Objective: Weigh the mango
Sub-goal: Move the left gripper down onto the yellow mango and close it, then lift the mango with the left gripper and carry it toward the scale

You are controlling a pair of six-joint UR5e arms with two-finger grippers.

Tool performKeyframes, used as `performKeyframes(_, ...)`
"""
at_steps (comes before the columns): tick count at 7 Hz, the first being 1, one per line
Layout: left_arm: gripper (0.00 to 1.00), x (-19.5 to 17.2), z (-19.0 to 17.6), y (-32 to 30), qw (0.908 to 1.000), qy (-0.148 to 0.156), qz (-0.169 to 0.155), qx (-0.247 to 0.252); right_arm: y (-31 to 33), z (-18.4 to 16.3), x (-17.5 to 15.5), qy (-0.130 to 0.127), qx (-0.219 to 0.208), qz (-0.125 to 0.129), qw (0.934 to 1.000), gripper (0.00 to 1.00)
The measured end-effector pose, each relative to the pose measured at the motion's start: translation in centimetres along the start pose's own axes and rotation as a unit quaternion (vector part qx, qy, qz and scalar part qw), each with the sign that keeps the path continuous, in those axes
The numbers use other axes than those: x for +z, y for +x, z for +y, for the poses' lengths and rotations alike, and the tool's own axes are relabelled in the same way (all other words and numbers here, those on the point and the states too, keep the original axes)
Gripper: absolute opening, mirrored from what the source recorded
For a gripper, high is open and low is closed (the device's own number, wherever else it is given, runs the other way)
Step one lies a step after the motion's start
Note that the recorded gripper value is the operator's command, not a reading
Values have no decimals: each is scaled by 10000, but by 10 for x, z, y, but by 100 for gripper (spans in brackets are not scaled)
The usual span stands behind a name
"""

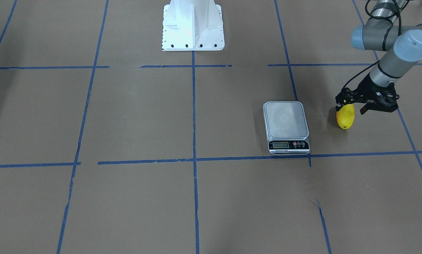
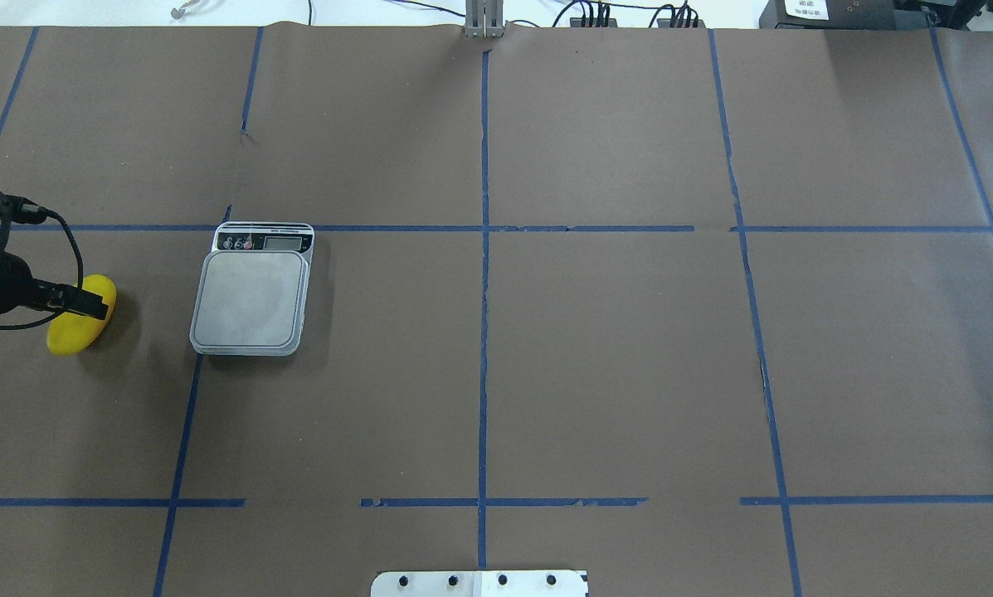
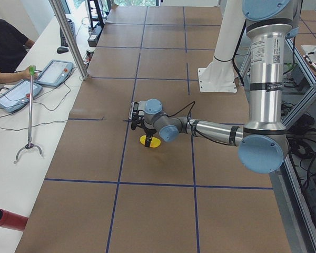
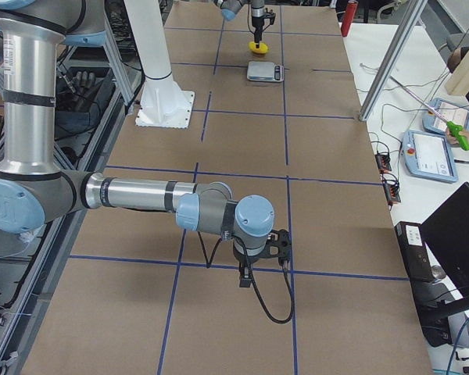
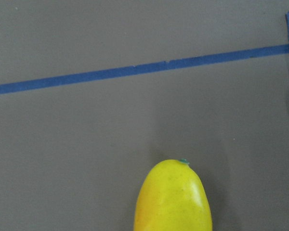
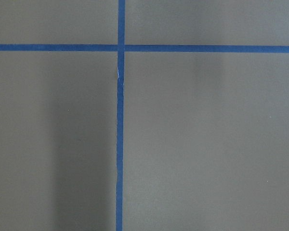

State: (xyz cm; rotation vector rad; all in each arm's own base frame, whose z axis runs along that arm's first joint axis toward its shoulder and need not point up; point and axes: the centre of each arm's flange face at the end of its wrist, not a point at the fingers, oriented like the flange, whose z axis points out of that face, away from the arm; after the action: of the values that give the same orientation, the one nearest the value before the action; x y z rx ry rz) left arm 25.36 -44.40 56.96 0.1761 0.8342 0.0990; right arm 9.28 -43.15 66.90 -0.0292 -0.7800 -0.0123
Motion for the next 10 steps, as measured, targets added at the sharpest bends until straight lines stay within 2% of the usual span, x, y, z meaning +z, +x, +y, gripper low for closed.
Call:
performKeyframes(1, 79, 9, 0, 2, 10000, 14, -66, 12, 0, 0, 0, -2, 3, 0, 10000, 100)
performKeyframes(2, 7, 15, -1, 3, 9999, 32, -110, 23, 0, 0, 0, -3, 4, 0, 10000, 100)
performKeyframes(3, 0, 17, -2, 4, 9999, 41, -124, 43, 0, 0, 0, -3, 4, 0, 10000, 100)
performKeyframes(5, 0, 4, -4, 12, 9999, 104, -38, 120, 0, 0, 0, -2, 4, 0, 10000, 100)
performKeyframes(6, 0, -21, -3, 22, 9998, 104, 95, 154, 0, 0, 0, -2, 4, 0, 10000, 100)
performKeyframes(7, 0, -58, -9, 25, 9997, 62, 145, 179, 0, 0, 0, -1, 3, 0, 10000, 100)
performKeyframes(10, 0, -207, -86, 23, 9986, 242, -430, 197, 0, 0, 0, 1, 1, 0, 10000, 100)
